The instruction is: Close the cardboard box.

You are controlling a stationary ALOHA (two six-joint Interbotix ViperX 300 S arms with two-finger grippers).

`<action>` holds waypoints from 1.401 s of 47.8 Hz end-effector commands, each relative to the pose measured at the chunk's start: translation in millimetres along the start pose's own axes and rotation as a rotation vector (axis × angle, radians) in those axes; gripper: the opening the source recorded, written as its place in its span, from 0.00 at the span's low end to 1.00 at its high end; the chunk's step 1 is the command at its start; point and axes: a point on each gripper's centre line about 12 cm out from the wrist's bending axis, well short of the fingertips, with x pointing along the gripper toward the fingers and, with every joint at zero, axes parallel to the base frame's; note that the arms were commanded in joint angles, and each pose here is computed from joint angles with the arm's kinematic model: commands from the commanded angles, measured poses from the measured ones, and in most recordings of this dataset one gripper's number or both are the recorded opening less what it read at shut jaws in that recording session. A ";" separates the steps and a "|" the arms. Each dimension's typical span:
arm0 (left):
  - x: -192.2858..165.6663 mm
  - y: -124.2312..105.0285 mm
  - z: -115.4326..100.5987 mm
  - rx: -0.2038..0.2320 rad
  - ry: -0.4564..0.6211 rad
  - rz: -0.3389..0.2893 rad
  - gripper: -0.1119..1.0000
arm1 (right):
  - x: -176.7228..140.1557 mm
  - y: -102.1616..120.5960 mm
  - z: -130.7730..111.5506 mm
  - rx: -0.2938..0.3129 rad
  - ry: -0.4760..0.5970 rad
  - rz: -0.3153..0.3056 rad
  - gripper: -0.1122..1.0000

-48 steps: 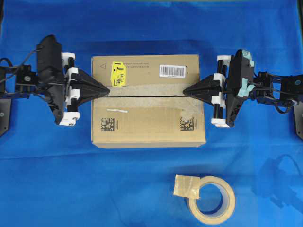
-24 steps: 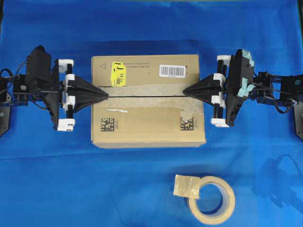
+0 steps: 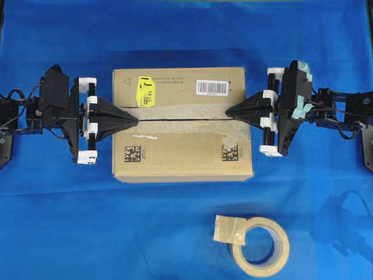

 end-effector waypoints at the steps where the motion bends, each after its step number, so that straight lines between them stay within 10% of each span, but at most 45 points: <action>1: 1.8 -0.3 -1.5 -0.003 0.009 0.000 0.10 | -0.5 -0.8 5.8 0.007 -0.023 -0.003 0.10; 67: 2.3 0.1 -4.3 -0.014 0.038 0.004 0.10 | -0.4 11.1 5.8 -0.008 -0.024 0.031 0.10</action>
